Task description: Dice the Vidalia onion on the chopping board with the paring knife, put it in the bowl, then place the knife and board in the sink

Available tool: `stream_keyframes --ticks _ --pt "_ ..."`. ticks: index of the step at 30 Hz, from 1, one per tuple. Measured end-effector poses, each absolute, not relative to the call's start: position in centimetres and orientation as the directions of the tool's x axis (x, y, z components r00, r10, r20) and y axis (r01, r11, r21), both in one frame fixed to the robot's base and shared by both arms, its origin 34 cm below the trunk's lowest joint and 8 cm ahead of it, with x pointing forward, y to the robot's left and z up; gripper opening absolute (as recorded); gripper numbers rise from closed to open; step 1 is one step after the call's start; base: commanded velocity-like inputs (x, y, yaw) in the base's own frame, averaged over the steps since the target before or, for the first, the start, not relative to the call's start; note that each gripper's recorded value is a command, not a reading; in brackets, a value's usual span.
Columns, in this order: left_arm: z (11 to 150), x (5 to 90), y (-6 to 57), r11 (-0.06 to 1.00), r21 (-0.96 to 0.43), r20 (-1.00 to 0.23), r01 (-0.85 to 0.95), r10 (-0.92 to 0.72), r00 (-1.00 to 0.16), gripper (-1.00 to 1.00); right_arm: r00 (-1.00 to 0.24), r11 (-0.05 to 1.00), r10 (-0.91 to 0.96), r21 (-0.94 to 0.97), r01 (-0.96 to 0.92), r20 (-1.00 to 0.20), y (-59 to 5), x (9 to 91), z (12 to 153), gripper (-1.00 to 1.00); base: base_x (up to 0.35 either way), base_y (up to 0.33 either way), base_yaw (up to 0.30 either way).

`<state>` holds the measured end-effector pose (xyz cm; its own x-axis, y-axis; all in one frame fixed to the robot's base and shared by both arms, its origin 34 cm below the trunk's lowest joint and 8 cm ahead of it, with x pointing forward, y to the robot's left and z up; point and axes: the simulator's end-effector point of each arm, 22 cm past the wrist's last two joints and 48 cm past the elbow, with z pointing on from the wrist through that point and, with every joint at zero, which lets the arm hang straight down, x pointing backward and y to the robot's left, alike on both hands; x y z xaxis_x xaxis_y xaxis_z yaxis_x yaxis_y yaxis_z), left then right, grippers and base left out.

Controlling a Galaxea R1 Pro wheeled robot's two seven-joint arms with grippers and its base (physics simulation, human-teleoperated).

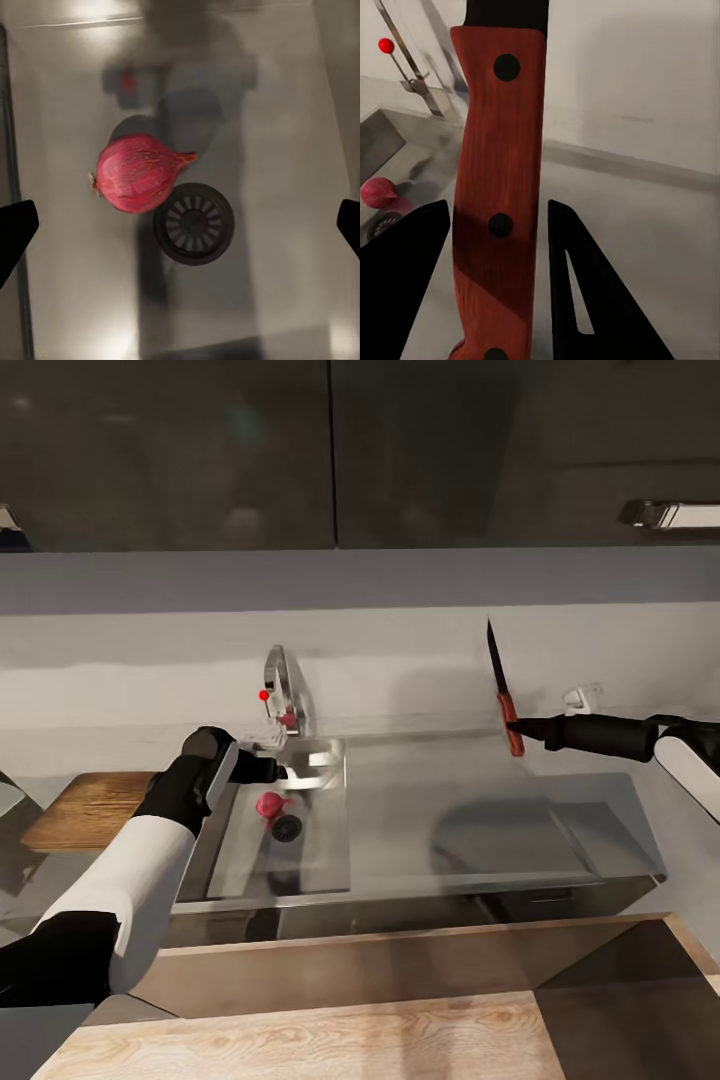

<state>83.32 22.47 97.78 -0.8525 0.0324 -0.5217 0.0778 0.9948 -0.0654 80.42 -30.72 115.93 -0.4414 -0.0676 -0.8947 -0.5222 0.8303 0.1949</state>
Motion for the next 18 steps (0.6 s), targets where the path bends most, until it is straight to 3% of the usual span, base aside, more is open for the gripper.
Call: stream_keyframes --ticks 18 --pt "92.5 81.3 23.4 0.998 -0.04 -0.419 0.049 0.027 -0.907 1.0 -0.465 0.831 -0.068 0.208 -0.516 -0.883 -30.8 80.7 114.1 -1.0 0.0 0.0 0.0"
